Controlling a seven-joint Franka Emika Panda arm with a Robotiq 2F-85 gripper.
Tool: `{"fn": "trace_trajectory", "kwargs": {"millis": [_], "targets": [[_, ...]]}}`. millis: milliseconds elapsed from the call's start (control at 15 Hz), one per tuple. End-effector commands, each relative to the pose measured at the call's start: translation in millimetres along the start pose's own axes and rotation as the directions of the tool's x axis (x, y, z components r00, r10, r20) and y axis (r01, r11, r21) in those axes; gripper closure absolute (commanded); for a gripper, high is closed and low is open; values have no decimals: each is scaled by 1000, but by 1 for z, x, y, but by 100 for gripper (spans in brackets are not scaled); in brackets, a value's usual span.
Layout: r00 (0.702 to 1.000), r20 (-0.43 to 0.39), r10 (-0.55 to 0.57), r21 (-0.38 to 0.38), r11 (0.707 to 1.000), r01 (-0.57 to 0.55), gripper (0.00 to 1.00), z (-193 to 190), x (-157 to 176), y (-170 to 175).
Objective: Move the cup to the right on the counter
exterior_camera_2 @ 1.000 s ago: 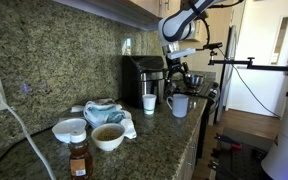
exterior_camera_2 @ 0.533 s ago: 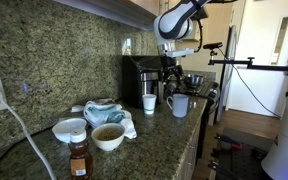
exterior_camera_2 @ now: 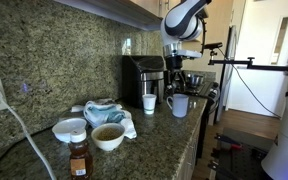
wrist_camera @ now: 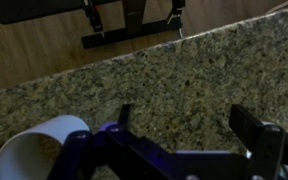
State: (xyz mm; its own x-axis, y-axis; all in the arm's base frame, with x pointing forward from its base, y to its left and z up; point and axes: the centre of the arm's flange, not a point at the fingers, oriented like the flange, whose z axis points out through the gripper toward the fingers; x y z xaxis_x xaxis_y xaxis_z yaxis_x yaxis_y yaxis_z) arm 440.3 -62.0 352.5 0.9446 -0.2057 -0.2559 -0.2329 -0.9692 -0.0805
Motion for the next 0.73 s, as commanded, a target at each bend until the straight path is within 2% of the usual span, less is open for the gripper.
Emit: {"fn": "trace_trajectory", "kwargs": {"millis": [0, 67, 133, 333, 667], "targets": [[993, 9, -116, 69, 991, 115, 0, 21, -30, 1], [992, 14, -128, 57, 990, 127, 0, 29, -33, 4], [996, 32, -88, 39, 995, 87, 0, 18, -16, 0], [993, 44, -112, 40, 993, 110, 0, 31, -23, 2], [993, 41, -113, 40, 993, 111, 0, 30, -23, 2]]}}
